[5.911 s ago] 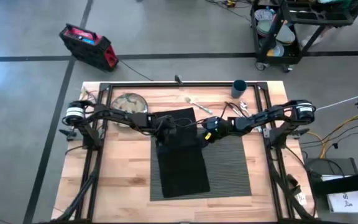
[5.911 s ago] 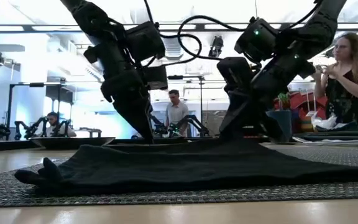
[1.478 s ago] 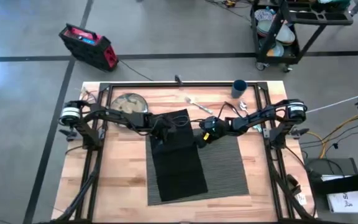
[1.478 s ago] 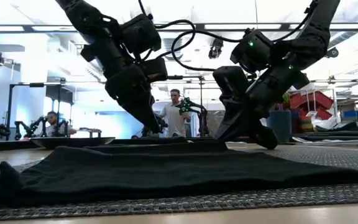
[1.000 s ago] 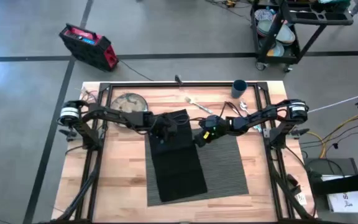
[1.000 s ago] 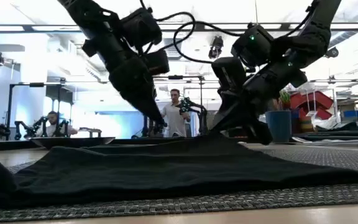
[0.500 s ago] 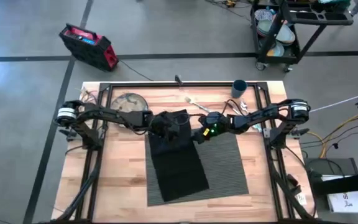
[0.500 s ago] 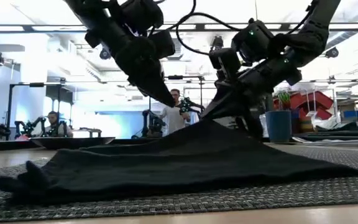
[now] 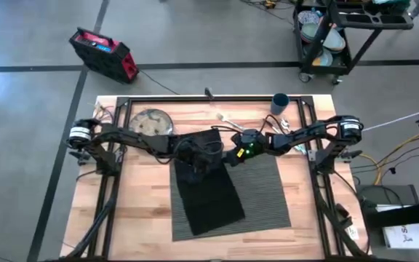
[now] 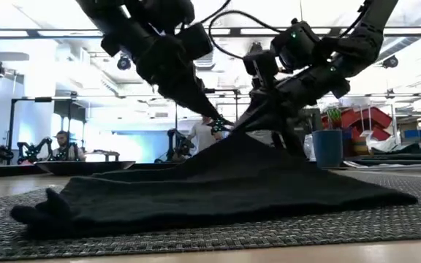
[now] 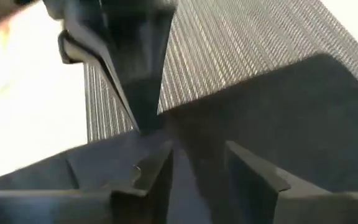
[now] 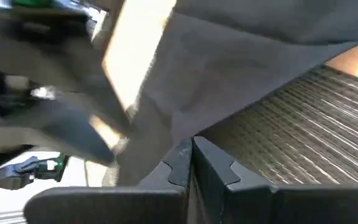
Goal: Set table place
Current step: Fold the black napkin
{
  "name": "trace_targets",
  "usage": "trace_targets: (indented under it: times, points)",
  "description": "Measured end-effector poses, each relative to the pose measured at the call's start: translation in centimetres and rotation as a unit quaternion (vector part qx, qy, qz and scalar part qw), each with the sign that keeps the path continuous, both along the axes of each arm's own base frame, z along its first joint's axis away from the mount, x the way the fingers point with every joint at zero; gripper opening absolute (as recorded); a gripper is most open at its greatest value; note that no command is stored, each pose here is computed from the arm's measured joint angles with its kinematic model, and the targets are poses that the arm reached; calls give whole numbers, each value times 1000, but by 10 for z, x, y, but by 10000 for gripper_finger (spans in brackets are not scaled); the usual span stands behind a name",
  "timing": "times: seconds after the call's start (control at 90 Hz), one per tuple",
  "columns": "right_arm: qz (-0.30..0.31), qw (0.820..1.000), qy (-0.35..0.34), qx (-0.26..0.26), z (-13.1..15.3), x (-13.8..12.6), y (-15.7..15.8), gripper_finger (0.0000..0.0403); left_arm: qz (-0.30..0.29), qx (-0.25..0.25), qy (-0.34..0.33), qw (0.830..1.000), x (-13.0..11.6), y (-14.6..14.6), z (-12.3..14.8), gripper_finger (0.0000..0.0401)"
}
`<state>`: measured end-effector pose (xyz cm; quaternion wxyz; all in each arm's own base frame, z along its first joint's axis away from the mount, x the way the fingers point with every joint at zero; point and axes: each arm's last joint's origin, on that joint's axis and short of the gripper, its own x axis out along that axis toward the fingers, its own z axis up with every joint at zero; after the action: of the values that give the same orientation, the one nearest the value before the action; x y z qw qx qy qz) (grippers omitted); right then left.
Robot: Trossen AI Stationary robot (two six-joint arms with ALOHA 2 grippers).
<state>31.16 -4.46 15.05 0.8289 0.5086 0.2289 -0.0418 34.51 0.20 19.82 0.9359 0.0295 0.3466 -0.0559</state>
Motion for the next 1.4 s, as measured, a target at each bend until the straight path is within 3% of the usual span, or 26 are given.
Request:
trace_targets:
  times: [0.189,0.444,0.867,0.978,1.133,1.311,1.4]
  points:
    - [1,1000,-15,-8,8,6,-2,0,15,-8,6,1000,3,0,-7,160]
    - [14,1000,-8,-4,7,6,0,0,57,20,10,998,4,3,-10,168]
    - [39,999,29,-16,1,1,1,0,73,1,61,995,-5,1,-13,137]
    - [51,996,60,-29,-3,-3,2,0,83,-8,100,991,-11,1,-18,123]
    - [97,991,59,-68,-4,-6,4,0,74,-5,88,993,-9,1,-16,105]
    - [193,968,32,-154,10,-7,6,12,70,-1,84,994,-9,1,-16,111]
    - [275,929,50,-243,23,-4,12,30,71,0,110,991,-14,1,-17,121]
